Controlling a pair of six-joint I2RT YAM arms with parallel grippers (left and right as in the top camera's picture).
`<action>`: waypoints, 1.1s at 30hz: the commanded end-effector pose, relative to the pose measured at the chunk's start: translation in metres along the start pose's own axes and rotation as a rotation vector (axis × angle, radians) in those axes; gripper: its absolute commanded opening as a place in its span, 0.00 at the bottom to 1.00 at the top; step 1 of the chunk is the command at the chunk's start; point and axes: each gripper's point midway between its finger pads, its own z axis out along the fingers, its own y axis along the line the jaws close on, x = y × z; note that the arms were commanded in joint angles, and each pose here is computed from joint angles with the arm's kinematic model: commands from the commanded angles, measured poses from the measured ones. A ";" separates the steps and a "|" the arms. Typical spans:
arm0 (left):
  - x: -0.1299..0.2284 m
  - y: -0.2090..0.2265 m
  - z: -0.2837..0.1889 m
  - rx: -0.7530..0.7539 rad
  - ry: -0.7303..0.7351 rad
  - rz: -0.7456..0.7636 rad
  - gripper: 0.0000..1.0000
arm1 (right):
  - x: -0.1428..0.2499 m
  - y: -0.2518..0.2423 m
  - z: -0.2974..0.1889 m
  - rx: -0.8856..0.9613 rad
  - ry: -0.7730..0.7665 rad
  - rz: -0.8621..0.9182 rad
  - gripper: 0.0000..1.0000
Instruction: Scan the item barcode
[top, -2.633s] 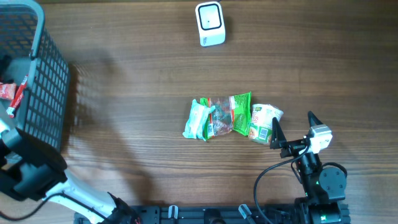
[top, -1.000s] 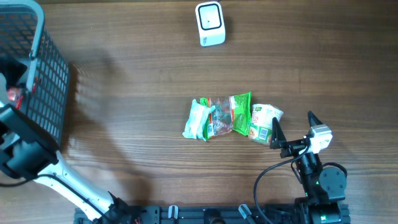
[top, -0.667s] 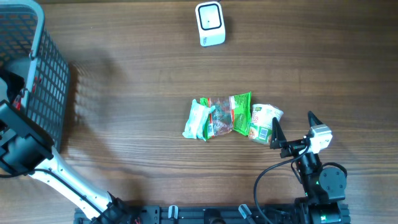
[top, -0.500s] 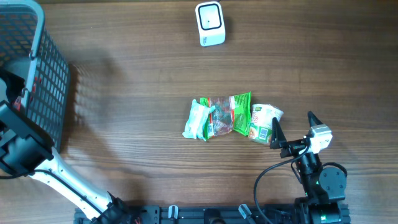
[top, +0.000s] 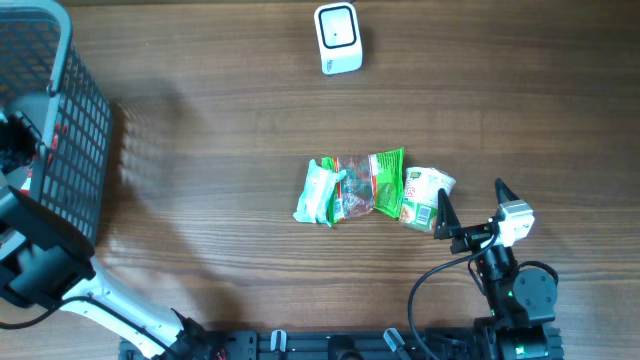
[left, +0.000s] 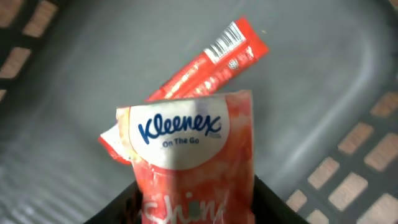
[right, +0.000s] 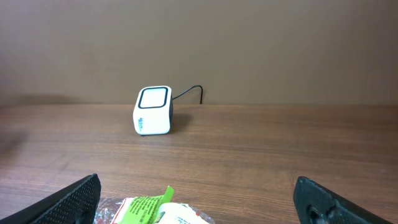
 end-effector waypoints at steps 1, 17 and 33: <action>0.008 -0.005 0.005 0.042 0.019 0.119 0.49 | -0.001 -0.002 0.000 0.012 -0.007 0.006 1.00; -0.012 0.001 0.046 -0.006 -0.133 0.330 1.00 | -0.001 -0.002 0.000 0.012 -0.007 0.006 1.00; 0.025 0.003 0.095 0.068 0.031 0.284 0.74 | -0.001 -0.002 0.000 0.012 -0.007 0.006 1.00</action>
